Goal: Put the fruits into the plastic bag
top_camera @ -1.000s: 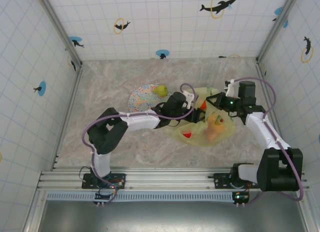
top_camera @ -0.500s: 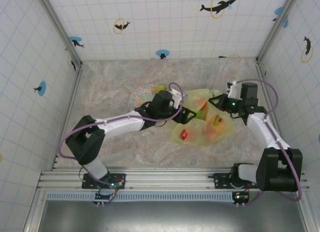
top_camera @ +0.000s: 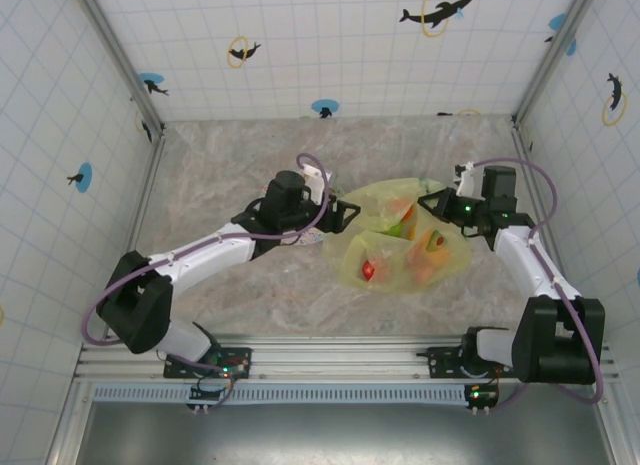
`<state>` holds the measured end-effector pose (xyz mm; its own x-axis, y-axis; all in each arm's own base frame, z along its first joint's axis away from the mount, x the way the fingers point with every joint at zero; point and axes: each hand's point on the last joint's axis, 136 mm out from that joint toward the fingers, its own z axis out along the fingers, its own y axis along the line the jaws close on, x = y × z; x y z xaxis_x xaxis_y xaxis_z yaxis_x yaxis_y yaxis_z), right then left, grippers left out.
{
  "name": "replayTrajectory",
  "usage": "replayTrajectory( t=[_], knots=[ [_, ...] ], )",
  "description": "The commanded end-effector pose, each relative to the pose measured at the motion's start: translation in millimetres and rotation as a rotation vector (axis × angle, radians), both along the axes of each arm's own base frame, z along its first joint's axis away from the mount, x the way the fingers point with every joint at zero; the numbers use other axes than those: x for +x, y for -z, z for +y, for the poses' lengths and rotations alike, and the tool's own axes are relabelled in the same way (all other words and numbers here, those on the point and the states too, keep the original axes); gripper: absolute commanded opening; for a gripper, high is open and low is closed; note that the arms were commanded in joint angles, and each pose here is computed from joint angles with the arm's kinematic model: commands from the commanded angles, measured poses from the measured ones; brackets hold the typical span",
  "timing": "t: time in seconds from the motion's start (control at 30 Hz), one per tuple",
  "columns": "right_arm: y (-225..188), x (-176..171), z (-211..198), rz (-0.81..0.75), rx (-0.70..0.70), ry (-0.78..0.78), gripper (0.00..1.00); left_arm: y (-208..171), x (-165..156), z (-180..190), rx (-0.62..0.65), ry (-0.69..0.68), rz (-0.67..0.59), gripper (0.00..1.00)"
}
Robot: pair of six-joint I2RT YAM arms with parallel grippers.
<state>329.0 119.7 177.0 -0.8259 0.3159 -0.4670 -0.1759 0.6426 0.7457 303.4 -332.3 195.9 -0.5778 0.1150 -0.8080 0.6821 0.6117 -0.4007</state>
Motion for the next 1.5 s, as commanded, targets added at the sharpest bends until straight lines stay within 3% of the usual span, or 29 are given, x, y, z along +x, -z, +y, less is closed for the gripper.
replayTrajectory(
  t=[0.0, 0.1, 0.27, 0.5, 0.87, 1.47],
  knots=[
    [6.9, -7.0, 0.4, 0.011, 0.005, -0.012, 0.00, 6.8, 29.6, 40.9, 0.167, -0.171, -0.114, 0.85],
    [9.5, -7.1, 0.7, 0.014, 0.010, -0.009, 0.00, 14.3, 53.5, 71.1, 0.339, -0.294, -0.219, 0.88],
    [11.5, -6.2, 2.4, 0.019, 0.023, -0.010, 0.00, 35.2, 89.5, 95.5, 0.568, -0.361, -0.293, 0.92],
    [10.2, -5.7, 1.0, 0.012, 0.017, -0.007, 0.00, 89.1, 118.0, 93.1, 0.786, -0.247, -0.250, 0.93],
    [12.7, -5.8, 2.1, 0.021, 0.023, -0.015, 0.00, 132.8, 134.7, 69.9, 0.822, -0.142, -0.226, 0.94],
    [12.2, -7.9, -2.8, 0.022, 0.023, -0.008, 0.00, 153.1, 180.0, 46.7, 0.832, -0.138, -0.239, 0.88]
  ],
)
